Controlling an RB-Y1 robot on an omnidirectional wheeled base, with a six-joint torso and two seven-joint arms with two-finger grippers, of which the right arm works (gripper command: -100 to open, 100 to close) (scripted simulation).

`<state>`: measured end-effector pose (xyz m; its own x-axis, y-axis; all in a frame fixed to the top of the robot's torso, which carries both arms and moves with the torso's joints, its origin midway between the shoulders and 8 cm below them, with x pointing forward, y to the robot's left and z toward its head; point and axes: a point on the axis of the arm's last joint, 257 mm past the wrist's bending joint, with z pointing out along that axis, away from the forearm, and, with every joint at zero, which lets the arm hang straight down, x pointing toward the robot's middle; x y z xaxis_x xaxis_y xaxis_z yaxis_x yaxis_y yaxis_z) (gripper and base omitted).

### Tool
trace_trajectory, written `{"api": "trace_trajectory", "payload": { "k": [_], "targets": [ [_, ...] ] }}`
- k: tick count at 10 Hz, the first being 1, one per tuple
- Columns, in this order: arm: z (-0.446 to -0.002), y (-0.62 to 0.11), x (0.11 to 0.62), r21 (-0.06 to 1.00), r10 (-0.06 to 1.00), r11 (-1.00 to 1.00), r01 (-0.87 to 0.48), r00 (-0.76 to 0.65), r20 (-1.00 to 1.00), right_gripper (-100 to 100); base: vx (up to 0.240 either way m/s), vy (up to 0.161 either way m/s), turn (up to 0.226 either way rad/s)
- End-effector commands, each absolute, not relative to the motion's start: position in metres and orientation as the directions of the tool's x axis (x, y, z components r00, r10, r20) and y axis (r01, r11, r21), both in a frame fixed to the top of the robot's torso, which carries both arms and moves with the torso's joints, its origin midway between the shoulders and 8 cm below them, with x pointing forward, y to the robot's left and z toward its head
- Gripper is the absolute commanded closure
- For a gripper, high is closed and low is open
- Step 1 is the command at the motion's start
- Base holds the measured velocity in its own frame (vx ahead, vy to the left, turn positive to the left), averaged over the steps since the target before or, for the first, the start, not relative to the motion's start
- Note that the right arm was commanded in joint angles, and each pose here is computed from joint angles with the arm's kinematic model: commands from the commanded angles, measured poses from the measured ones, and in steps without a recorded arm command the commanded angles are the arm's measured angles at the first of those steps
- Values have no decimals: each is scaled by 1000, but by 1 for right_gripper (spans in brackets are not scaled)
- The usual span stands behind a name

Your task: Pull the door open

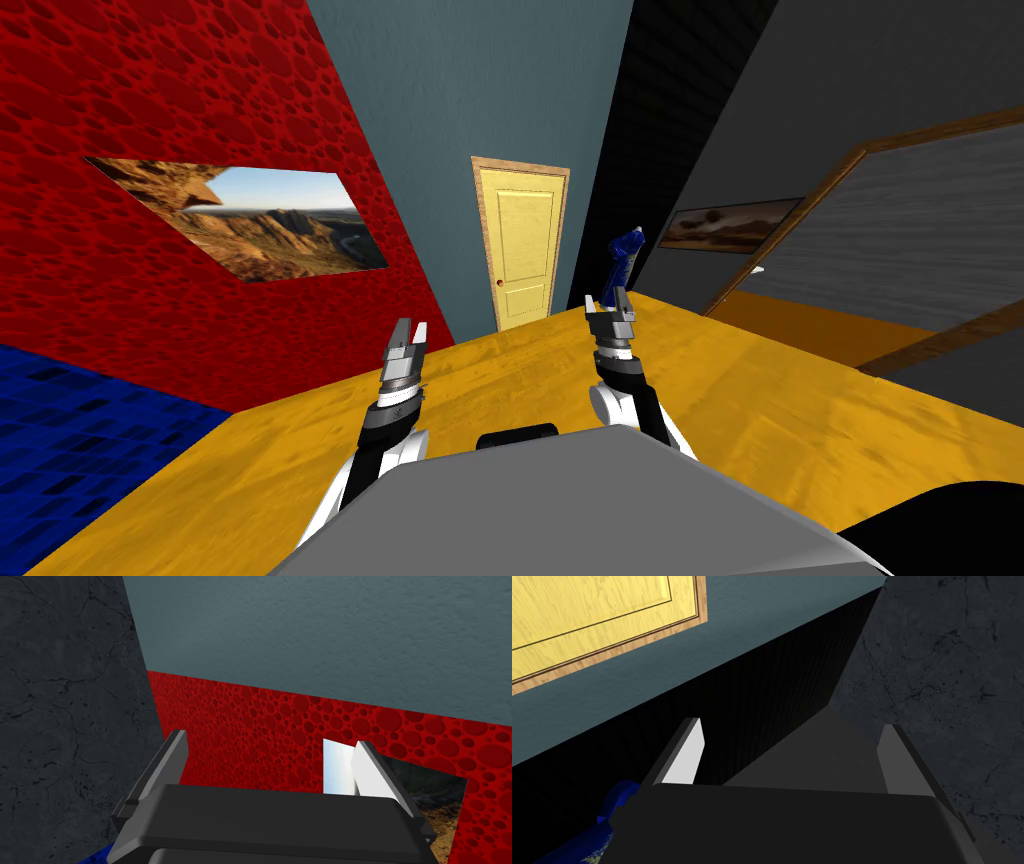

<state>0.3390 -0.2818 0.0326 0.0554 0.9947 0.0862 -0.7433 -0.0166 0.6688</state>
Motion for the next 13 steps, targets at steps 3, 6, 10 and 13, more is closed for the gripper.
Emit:
{"api": "trace_trajectory", "payload": {
  "k": [3, 6, 10, 13],
  "targets": [
    [10, -287, 352, 688, 988, -105, -718, 1, 152, -100, 140, 14, 141],
    [-11, -292, 363, 699, 975, -187, -690, -42, 220, -100, 148, -14, 133],
    [-39, -300, 376, 702, 948, -287, -652, -85, 308, -100, 128, -8, 122],
    [-58, -306, 384, 697, 922, -353, -625, -108, 371, -100, 99, -6, 122]
  ]
}}
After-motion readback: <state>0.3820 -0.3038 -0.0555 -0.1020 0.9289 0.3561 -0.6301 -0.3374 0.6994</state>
